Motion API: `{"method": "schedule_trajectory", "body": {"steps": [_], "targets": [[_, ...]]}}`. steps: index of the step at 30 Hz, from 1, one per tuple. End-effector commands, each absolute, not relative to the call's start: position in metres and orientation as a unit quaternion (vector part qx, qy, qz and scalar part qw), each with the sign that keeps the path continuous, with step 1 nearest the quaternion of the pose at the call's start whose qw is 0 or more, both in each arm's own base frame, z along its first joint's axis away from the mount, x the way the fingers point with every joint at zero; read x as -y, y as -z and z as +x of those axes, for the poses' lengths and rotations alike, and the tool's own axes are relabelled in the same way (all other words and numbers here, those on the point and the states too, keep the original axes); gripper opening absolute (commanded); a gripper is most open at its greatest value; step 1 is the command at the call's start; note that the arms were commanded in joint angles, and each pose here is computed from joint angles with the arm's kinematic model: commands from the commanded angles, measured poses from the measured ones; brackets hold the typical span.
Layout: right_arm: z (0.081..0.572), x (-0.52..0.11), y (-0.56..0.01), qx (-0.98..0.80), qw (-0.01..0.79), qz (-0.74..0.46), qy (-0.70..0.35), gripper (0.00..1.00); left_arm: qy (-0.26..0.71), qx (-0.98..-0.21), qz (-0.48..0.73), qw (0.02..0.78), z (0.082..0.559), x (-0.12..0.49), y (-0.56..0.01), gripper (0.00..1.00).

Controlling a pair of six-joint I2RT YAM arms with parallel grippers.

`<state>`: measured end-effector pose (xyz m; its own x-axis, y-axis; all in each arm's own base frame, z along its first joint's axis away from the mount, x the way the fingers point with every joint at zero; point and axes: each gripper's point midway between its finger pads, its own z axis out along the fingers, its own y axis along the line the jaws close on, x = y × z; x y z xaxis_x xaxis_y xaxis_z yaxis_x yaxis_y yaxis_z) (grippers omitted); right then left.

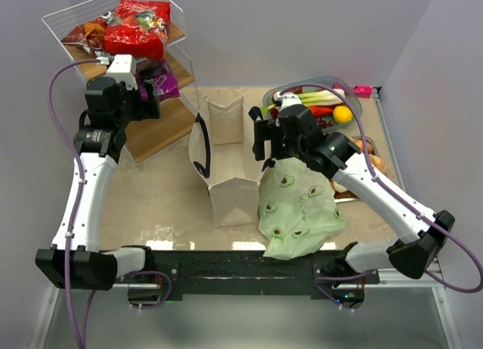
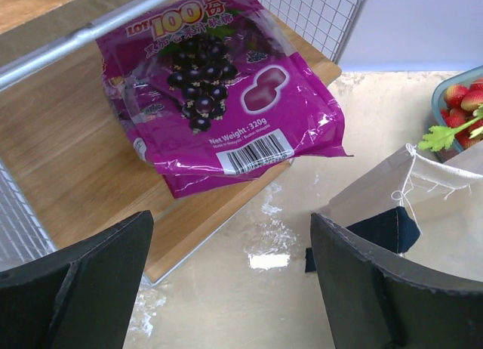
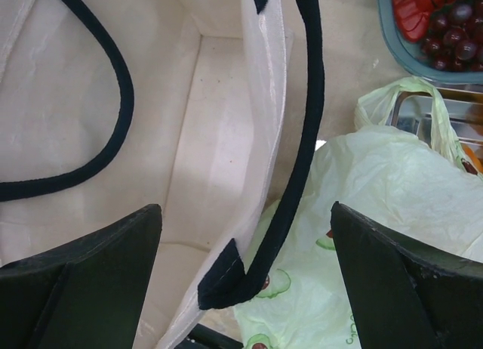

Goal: Place the mixed food into the grocery bags and tie them

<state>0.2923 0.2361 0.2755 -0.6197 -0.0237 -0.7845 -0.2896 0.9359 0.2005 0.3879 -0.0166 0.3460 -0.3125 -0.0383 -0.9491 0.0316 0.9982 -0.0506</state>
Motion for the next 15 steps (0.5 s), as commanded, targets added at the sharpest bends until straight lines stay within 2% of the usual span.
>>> {"method": "schedule_trajectory", "body": {"steps": [1, 6, 10, 15], "targets": [[0.293, -0.244, -0.305, -0.864, 0.456, -0.095, -0.190, 0.97, 0.035, -0.792, 0.002, 0.610, 0.404, 0.016, -0.348, 0.87], [0.291, -0.246, -0.302, -0.864, 0.453, -0.101, -0.197, 0.97, 0.038, -0.782, -0.018, 0.622, 0.412, 0.012, -0.345, 0.82], [0.290, -0.249, -0.297, -0.866, 0.447, -0.101, -0.201, 0.97, 0.058, -0.771, -0.038, 0.634, 0.420, 0.015, -0.346, 0.82], [0.290, -0.249, -0.301, -0.864, 0.448, -0.103, -0.206, 0.97, 0.046, -0.788, -0.051, 0.612, 0.430, 0.010, -0.322, 0.82]]}}
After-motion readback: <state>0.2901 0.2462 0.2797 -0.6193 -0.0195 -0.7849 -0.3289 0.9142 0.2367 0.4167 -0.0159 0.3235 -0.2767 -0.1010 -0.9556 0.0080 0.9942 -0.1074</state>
